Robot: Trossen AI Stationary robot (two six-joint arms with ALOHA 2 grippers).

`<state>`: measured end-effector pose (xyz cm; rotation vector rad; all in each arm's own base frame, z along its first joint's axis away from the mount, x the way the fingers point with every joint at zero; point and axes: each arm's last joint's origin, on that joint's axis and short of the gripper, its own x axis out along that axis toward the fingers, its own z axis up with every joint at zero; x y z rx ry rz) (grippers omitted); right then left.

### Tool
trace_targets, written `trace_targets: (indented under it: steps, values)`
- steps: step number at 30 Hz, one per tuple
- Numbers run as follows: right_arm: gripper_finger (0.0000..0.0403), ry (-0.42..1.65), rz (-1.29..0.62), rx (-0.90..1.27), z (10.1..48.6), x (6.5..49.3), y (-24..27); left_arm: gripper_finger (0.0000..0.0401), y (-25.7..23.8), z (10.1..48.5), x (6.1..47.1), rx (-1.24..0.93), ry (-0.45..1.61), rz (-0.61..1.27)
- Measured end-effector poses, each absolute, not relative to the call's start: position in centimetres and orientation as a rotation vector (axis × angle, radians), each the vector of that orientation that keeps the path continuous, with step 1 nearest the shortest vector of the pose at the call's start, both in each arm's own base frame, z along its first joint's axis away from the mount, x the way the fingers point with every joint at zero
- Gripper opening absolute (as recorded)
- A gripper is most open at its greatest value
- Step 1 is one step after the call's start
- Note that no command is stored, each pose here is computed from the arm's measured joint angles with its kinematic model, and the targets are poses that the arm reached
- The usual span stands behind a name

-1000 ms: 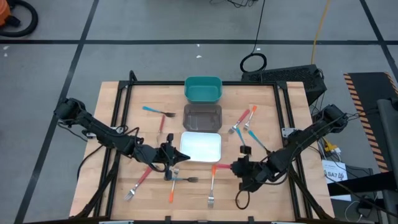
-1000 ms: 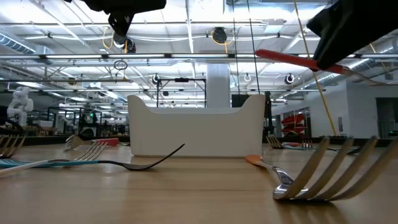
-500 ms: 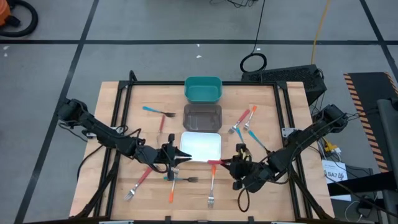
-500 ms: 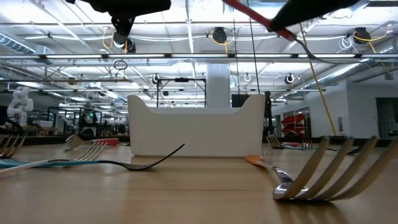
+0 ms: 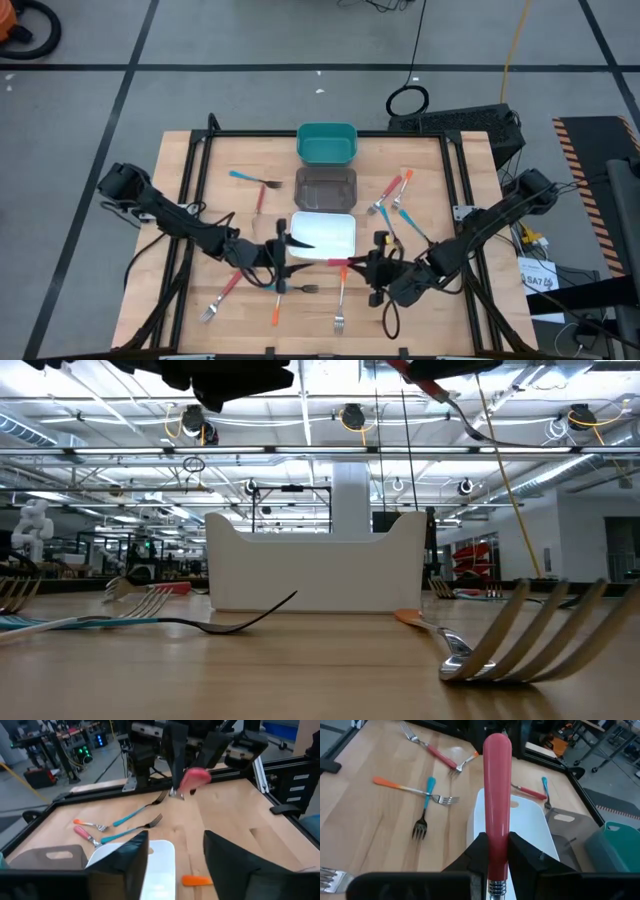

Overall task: Sort silverware by color (type)
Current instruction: Put the bottom right pink fork into the black bin

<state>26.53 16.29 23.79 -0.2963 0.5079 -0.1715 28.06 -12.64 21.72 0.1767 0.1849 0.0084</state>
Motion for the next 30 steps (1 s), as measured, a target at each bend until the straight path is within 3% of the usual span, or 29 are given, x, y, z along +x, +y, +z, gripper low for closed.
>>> trace_targets:
  steps: [7, 30]
  values:
    - [0.0045, 0.492, -0.170, -0.313, 23.0, 27.7, 16.4, 0.0267, -13.0, 21.2, 28.7, 0.250, 0.143, 0.002]
    - [0.0052, 0.430, -0.138, -0.346, 21.2, 31.5, 14.9, 0.0271, -13.1, 20.8, 28.8, 0.283, 0.155, -0.050]
